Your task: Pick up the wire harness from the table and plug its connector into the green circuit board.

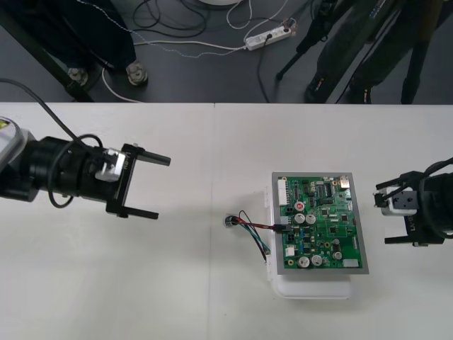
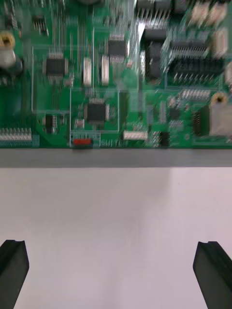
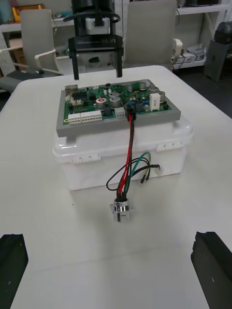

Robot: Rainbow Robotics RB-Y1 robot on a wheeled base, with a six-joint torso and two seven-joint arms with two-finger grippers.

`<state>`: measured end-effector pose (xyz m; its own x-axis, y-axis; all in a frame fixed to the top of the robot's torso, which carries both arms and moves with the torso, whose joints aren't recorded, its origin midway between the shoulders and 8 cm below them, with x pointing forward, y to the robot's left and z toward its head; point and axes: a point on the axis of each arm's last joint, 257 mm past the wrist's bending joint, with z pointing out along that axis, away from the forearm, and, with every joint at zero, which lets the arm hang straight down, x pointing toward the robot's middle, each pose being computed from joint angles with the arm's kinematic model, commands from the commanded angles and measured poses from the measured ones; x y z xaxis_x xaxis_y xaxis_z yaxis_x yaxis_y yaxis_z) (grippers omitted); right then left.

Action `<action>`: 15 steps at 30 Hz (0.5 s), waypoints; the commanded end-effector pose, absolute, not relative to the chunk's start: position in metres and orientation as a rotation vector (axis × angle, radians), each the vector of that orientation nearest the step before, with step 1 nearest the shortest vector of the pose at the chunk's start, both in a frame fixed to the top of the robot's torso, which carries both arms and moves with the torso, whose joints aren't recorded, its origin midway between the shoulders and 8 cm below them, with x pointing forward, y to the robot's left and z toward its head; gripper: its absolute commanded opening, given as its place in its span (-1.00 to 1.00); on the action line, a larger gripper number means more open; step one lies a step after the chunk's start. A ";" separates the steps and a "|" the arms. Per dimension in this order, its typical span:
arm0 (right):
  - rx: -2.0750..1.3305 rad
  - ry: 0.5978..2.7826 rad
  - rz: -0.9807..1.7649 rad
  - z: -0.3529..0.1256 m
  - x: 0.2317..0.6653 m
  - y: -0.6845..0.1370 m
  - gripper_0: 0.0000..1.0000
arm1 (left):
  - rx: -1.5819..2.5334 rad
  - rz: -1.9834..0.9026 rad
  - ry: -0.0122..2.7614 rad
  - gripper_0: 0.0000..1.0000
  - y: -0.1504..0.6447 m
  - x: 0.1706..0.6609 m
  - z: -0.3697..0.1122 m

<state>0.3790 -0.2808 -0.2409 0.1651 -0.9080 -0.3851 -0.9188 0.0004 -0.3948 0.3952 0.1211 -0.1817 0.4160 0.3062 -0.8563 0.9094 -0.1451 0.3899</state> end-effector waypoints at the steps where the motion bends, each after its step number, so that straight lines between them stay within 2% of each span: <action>1: -1.882 1.638 0.059 -0.198 0.379 -0.282 1.00 | 1.709 -0.723 1.110 1.00 0.150 0.392 -0.141; 8: -1.860 1.548 0.247 -0.167 0.356 -0.256 1.00 | 1.663 -0.650 1.152 1.00 0.161 0.389 -0.106; 15: -1.834 1.474 0.420 -0.138 0.332 -0.235 1.00 | 1.676 -0.629 1.183 1.00 0.165 0.372 -0.093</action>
